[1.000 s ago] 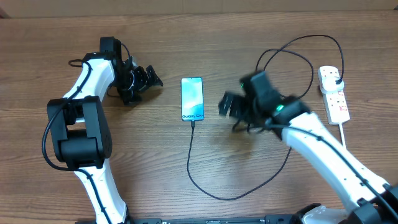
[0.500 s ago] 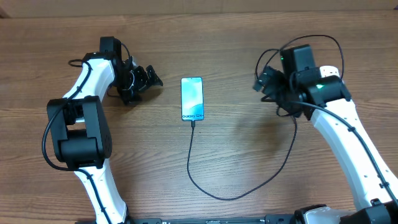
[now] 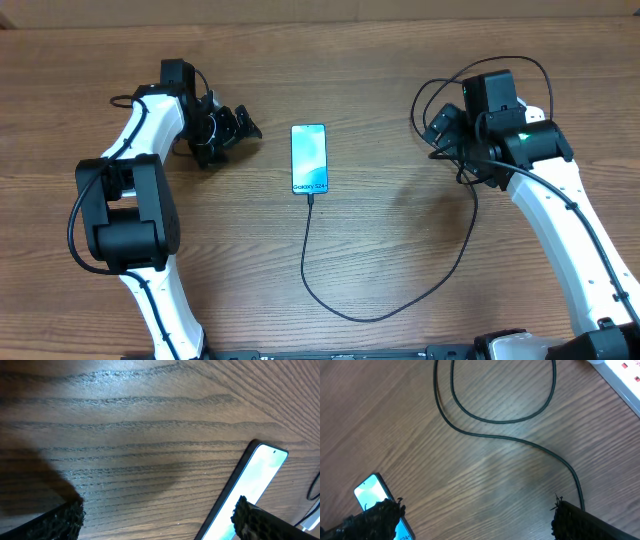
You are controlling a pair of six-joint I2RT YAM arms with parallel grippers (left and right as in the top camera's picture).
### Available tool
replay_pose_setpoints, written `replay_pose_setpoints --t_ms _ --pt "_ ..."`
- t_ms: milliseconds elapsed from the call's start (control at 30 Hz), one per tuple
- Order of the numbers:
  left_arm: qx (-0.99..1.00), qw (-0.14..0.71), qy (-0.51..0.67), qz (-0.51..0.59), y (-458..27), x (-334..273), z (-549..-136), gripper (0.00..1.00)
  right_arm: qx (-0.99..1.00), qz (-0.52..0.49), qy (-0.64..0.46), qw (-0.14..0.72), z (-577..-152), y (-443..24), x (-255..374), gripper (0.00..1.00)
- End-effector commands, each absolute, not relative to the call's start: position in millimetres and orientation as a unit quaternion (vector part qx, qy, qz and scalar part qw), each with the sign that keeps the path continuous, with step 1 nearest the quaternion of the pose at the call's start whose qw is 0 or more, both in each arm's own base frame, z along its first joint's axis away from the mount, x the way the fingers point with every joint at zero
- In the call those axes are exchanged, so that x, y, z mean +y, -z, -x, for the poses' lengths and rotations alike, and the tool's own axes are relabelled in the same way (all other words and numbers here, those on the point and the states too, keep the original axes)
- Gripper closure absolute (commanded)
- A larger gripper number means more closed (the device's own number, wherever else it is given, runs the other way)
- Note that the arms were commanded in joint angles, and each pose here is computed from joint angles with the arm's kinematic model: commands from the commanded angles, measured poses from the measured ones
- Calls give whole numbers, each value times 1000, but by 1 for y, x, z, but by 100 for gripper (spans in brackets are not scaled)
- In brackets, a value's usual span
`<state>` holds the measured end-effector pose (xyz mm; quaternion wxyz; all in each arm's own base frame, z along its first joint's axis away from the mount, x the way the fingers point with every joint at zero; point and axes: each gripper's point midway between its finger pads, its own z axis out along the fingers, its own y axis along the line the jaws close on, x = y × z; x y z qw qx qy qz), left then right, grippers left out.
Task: Plug charger to phone and switch on socket
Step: 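Move the right gripper over to the white power strip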
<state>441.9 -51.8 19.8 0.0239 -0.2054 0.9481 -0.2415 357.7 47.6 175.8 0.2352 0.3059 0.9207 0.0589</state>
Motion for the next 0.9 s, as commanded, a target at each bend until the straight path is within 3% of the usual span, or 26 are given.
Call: replay_pose_setpoints --t_ms 0,400,867 --pt "958 -10 179 222 22 -32 -424 0 915 -313 -37 251 -365 -174 38 0" --pt "958 -10 179 222 22 -32 -424 0 841 -488 103 210 -352 -122 -38 0" --pt "958 -10 179 222 22 -32 -424 0 762 -627 130 100 -321 -60 -137 0"
